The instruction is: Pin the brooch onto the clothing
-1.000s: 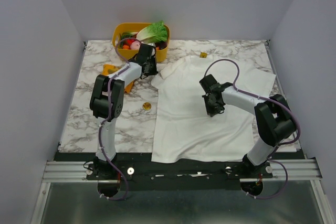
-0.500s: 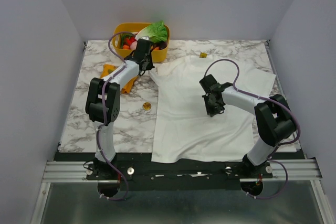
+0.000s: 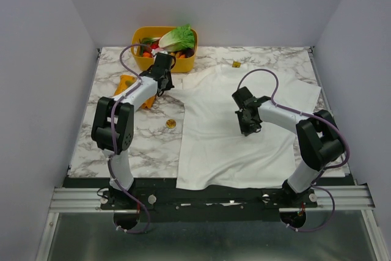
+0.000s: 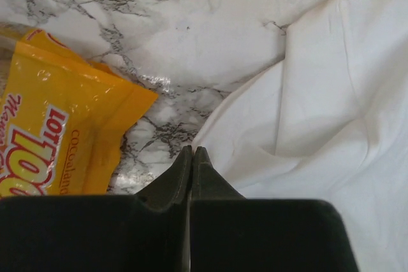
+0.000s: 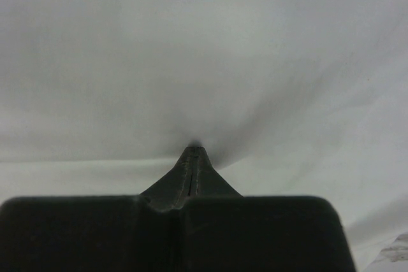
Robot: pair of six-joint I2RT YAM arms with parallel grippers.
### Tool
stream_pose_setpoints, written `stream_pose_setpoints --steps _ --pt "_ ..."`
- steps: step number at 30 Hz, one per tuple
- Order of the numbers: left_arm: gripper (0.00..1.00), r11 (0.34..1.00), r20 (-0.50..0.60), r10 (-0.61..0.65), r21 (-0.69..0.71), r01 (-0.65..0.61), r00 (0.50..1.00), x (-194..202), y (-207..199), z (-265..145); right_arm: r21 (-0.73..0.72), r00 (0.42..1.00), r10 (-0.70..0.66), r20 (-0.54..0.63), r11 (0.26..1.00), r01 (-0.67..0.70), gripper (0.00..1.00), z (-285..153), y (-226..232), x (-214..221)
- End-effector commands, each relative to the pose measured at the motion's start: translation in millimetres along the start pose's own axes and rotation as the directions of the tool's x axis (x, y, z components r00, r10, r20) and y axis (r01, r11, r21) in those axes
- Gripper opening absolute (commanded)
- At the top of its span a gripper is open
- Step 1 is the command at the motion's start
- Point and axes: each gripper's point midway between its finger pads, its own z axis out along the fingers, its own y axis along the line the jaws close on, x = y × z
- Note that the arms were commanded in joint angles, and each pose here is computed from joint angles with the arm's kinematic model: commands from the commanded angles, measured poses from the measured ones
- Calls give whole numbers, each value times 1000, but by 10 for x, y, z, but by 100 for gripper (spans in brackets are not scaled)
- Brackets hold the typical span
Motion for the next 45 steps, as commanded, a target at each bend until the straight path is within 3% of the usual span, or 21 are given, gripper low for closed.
stream_pose_setpoints --steps 1,4,7,19,32,36,37,40,45 --pt "25 997 29 -15 -74 17 999 -13 196 -276 0 998 -20 -63 1000 20 1 152 26 191" --pt "58 996 24 0 -92 2 1000 2 248 -326 -5 998 -22 -64 1000 21 0 155 39 194" --pt "69 998 39 5 -71 -2 999 -75 196 -340 -8 998 -23 -65 1000 23 1 157 40 191" --pt "68 990 -16 61 131 -59 998 -319 -423 212 -1 998 -24 -66 1000 24 0 134 22 198" --pt "67 974 -142 140 200 -110 980 189 -633 727 3 998 -28 -64 1000 29 0 119 14 179" --pt "54 973 -169 155 198 -120 973 311 -643 811 5 998 -29 -56 1000 29 0 118 14 154" --pt "37 973 -167 150 198 -116 975 302 -652 823 8 998 -31 -58 999 31 0 118 9 156" --pt "0 974 -171 146 197 -111 974 312 -658 854 6 998 -31 -57 1000 31 0 117 15 148" --pt "0 986 -106 132 117 -119 986 85 -556 815 3 998 -31 -53 999 32 0 111 19 139"
